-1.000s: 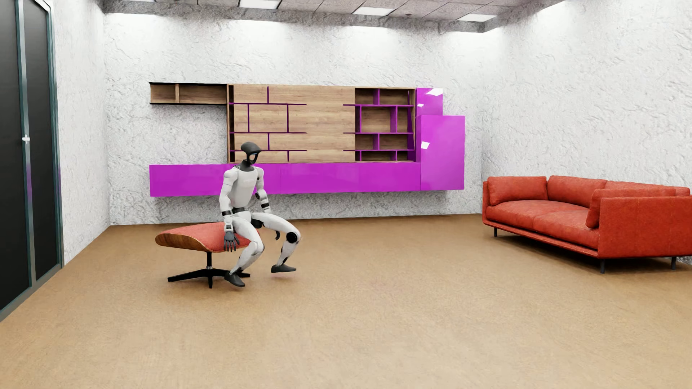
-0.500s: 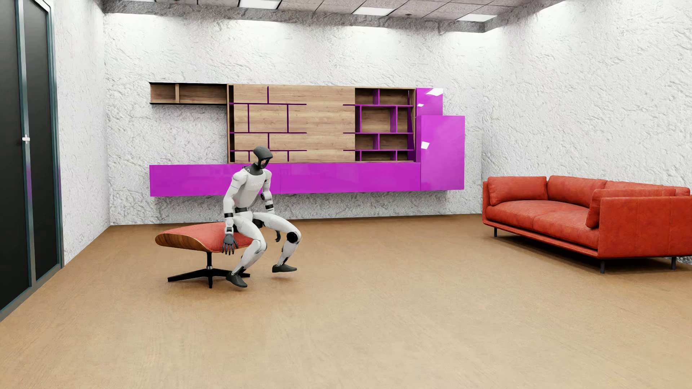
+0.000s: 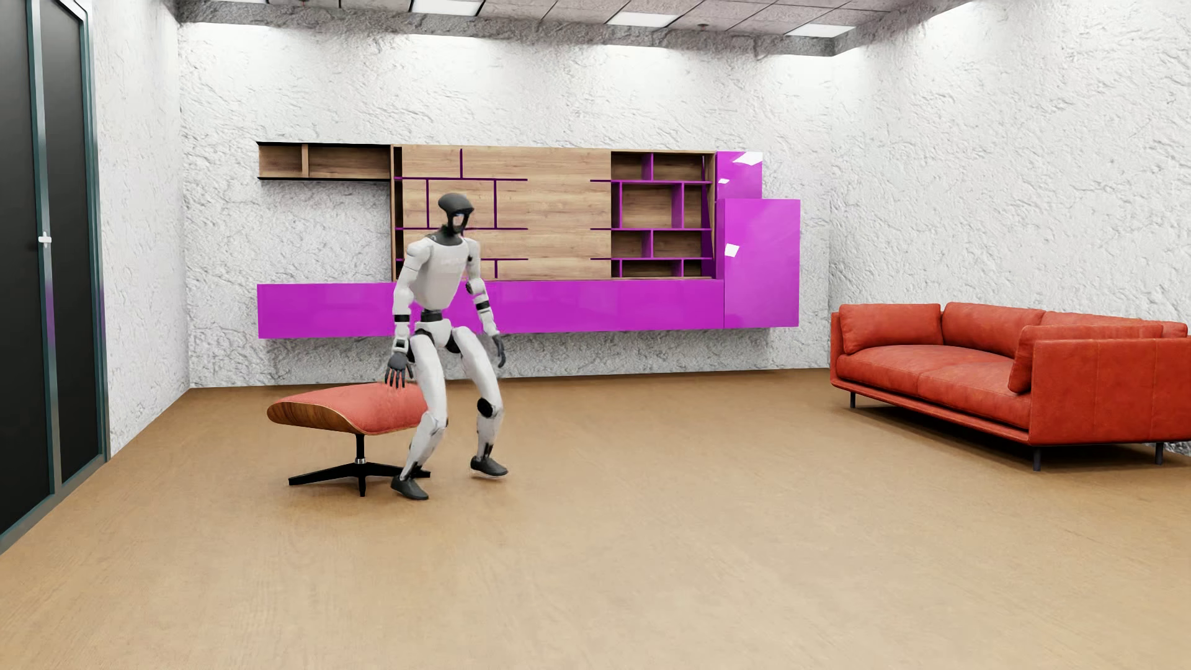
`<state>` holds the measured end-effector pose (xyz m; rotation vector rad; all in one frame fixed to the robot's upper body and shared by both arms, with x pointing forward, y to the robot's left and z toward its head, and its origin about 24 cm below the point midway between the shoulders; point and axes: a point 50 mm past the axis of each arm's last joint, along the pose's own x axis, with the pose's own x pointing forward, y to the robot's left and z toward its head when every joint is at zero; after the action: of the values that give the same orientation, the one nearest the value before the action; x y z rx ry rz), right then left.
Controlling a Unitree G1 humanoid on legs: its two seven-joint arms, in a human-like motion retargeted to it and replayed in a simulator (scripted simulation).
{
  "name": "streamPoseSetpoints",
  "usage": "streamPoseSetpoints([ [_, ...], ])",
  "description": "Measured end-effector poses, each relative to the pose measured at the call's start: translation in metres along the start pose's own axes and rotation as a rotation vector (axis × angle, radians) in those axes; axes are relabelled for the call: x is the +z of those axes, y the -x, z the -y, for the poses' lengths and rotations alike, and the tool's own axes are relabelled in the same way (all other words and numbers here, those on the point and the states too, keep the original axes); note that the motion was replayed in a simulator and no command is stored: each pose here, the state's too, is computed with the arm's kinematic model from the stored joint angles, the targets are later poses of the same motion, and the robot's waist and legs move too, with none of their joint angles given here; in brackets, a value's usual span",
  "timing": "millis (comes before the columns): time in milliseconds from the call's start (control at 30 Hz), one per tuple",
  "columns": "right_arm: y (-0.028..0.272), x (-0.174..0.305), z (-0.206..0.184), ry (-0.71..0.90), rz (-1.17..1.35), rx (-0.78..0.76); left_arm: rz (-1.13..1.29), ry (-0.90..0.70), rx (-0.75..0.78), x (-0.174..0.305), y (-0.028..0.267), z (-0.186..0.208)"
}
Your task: Rise from the chair
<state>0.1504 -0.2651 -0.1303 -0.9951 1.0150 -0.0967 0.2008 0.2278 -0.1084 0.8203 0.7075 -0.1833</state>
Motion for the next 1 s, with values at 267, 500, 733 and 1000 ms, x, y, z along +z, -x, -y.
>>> streamPoseSetpoints([
  [267,0.017,0.107,-0.001,0.037,0.477,0.039,-0.276,0.066,-0.213,-0.077,0.051,0.069],
  [500,0.032,0.151,0.004,0.015,0.641,-0.008,-0.373,0.177,-0.215,-0.098,0.072,0.088],
  [733,0.024,0.007,-0.051,-0.023,0.112,0.217,-0.256,-0.041,-0.190,-0.070,0.028,0.026],
  [1000,0.072,-0.131,-0.077,-0.148,-0.372,0.286,0.099,-0.044,-0.014,0.026,-0.012,-0.022],
])
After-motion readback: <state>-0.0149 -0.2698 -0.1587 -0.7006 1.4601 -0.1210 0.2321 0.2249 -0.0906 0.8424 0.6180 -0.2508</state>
